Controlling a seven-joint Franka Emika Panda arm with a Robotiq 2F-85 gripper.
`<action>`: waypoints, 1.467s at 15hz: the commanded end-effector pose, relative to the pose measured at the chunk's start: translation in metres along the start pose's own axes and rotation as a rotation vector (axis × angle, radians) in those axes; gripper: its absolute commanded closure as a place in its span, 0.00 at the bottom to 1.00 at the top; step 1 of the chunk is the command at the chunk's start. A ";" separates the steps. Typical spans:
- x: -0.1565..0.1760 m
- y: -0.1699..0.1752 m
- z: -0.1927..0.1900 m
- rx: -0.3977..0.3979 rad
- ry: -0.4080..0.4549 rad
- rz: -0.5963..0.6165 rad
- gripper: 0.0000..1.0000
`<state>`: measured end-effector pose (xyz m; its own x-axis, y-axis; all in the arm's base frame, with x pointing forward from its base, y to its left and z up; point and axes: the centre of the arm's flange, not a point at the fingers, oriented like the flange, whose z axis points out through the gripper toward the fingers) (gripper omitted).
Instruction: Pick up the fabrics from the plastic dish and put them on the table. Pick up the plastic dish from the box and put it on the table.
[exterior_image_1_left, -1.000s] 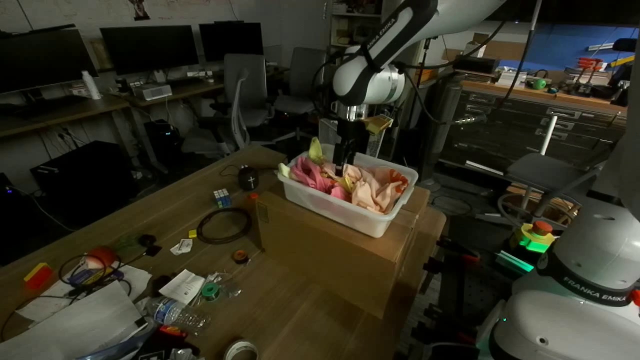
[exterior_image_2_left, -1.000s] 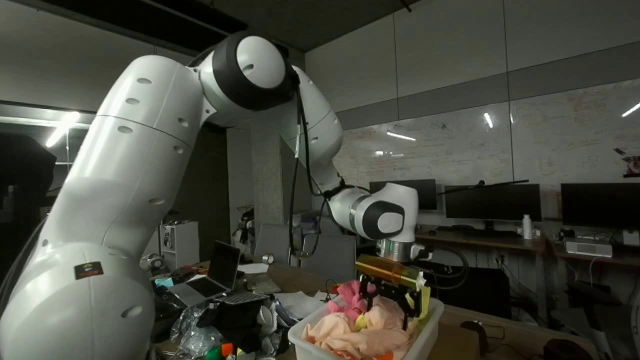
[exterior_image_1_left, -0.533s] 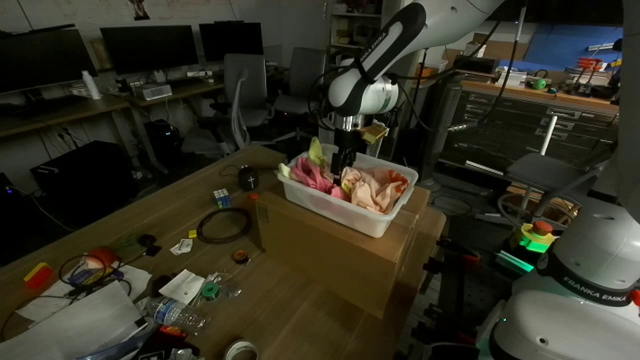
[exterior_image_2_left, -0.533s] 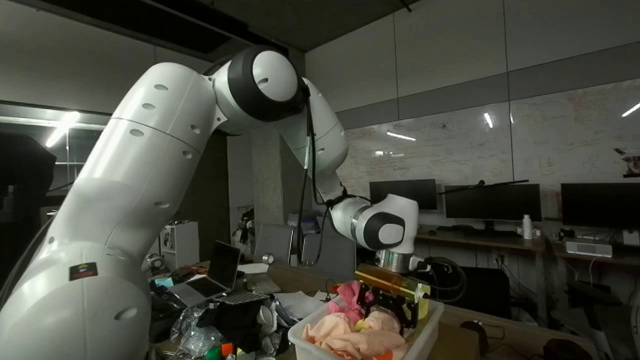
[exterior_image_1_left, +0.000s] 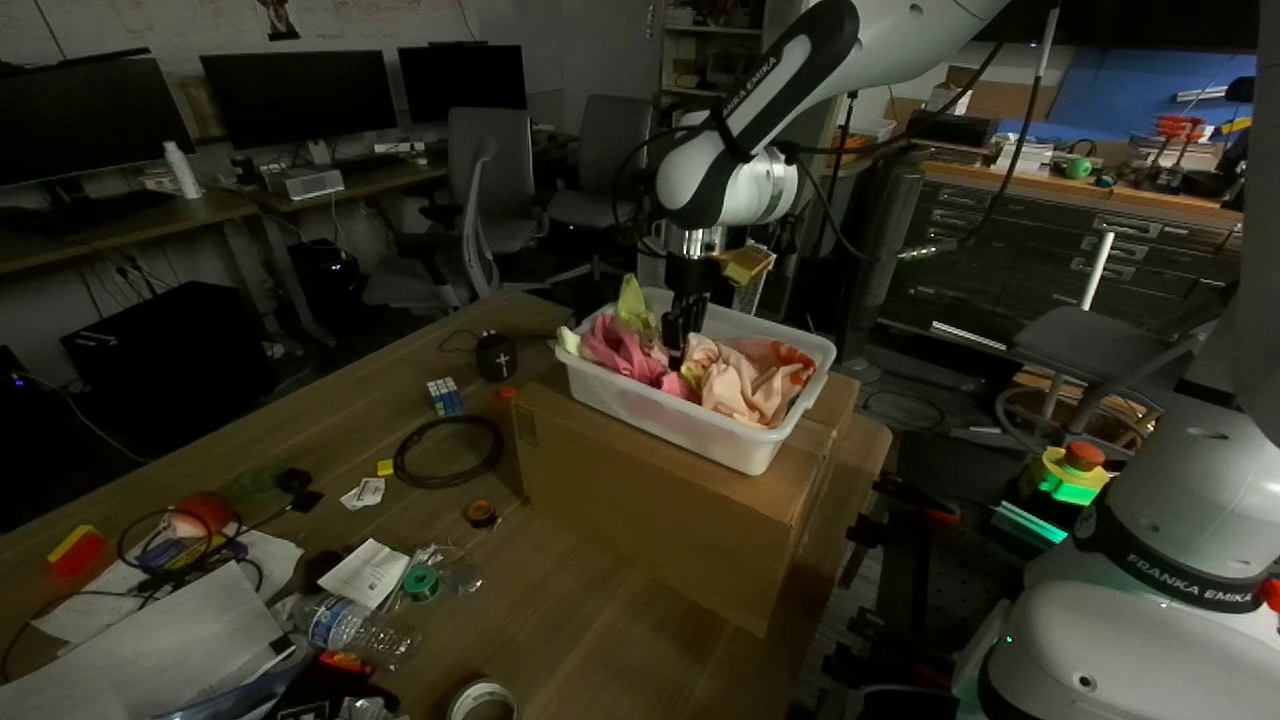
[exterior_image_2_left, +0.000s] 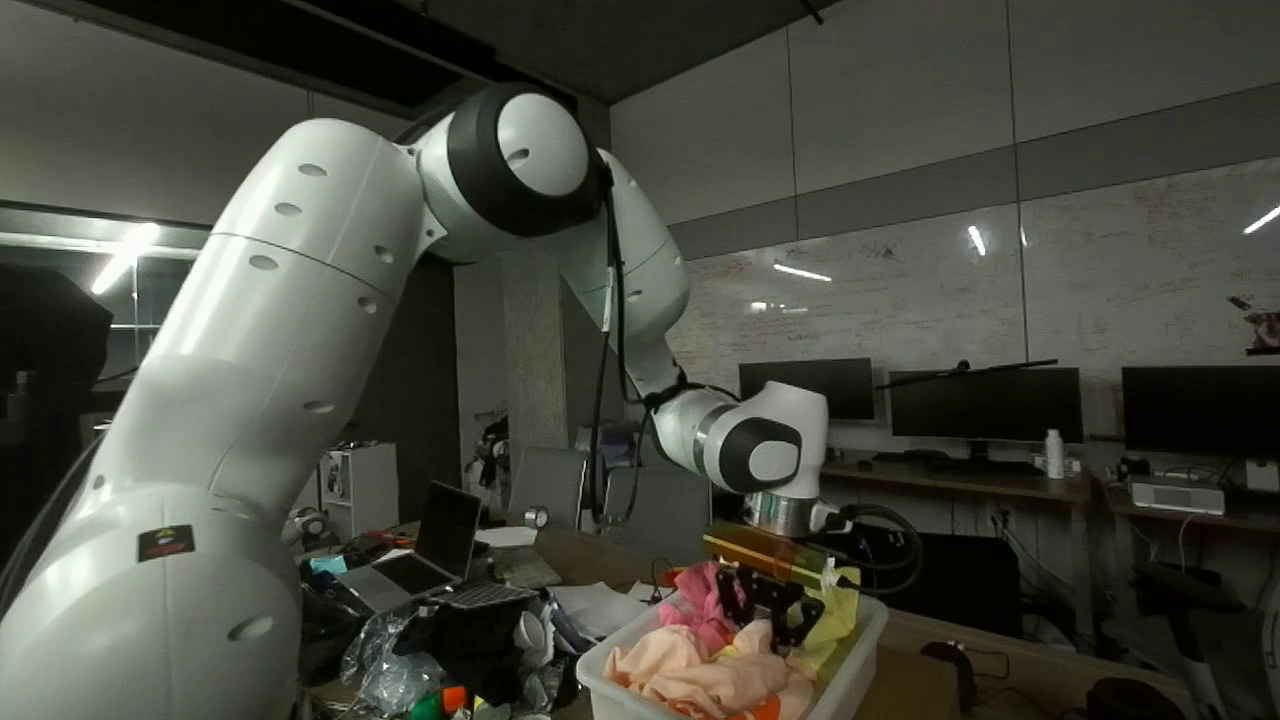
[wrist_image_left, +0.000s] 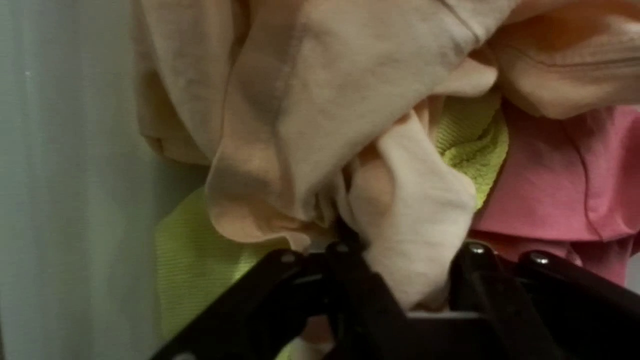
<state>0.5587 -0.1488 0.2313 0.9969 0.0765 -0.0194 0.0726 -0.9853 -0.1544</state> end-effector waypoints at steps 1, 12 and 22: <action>-0.019 -0.012 -0.024 -0.006 0.041 -0.001 0.94; -0.058 -0.021 -0.114 -0.025 0.139 0.018 0.96; -0.102 -0.060 -0.325 -0.151 0.419 0.060 0.96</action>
<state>0.4766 -0.1609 0.5047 0.9460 -0.0015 0.3241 0.0111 -0.9993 -0.0370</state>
